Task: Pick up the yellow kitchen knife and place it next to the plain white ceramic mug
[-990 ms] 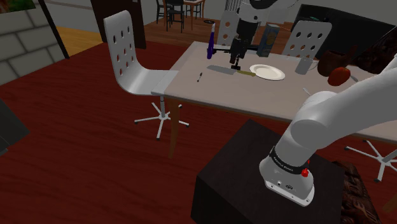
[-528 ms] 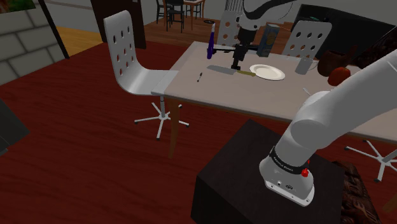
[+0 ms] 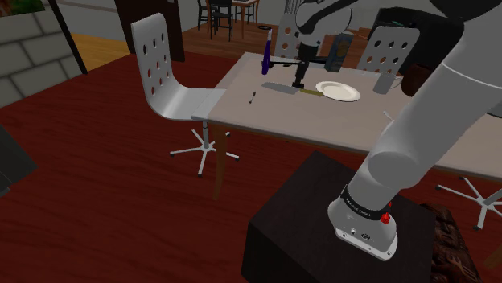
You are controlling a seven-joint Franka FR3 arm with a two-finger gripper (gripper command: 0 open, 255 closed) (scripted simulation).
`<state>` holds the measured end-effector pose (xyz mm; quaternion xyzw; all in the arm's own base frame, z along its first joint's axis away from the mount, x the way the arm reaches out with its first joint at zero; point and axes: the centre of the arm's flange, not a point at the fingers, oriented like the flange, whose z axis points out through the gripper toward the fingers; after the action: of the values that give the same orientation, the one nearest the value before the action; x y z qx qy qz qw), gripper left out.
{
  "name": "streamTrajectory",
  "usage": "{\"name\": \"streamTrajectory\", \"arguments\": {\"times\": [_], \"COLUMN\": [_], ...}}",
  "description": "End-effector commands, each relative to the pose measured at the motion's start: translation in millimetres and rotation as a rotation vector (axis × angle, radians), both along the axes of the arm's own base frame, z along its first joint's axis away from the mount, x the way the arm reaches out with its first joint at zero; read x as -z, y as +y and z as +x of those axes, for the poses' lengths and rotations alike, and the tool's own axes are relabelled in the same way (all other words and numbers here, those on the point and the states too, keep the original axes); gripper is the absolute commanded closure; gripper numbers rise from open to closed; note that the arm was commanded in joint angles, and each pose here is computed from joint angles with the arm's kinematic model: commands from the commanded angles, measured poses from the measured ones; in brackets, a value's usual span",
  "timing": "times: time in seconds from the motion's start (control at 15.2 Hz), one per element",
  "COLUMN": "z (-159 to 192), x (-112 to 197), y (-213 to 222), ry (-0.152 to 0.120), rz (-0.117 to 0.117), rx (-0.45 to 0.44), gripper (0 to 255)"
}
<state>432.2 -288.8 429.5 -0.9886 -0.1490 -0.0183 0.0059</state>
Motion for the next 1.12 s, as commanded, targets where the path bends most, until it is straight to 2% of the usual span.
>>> {"name": "streamTrajectory", "arguments": {"times": [0.0, 0.53, 1.06], "z": [12.5, 70.2, 73.6], "x": [10.9, 57.8, 99.7], "y": [-21.0, -96.8, -99.3], "ry": [0.002, 0.013, 0.013], "rz": [-0.003, -0.010, -0.010], "rx": [-0.039, -0.176, -0.182], "gripper": [0, 0, 0]}}
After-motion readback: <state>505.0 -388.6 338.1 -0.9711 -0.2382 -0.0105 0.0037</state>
